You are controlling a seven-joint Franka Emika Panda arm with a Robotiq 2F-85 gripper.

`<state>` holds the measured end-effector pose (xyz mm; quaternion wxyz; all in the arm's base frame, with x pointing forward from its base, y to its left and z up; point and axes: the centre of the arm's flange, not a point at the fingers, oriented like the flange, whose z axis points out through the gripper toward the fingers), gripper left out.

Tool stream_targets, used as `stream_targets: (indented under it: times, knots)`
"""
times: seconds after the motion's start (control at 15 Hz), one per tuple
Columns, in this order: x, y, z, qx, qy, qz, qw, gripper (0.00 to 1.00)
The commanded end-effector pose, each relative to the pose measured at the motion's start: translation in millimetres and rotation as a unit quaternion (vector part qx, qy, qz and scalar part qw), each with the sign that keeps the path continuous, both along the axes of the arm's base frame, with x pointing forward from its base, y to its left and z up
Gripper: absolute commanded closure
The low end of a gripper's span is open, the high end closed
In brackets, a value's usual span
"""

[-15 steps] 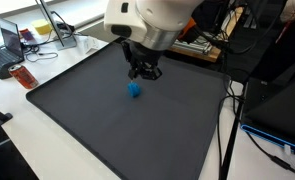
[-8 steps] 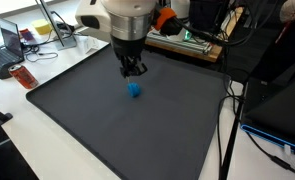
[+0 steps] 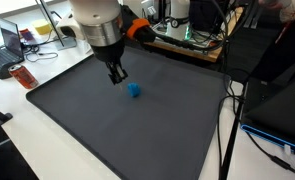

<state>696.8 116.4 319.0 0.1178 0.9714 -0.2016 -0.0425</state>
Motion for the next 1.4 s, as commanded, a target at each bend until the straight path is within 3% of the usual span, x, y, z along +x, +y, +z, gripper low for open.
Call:
stream_targets:
  times: [0.0, 0.53, 1.33]
  knots:
    - [-15, -25, -11, 0.042, -0.012, -0.013, 0.999, 0.97]
    - [-26, -59, -31, 0.119, -0.025, -0.045, 0.9916, 0.97]
    - [-46, -92, -38, 0.194, -0.019, -0.083, 0.9773, 0.97]
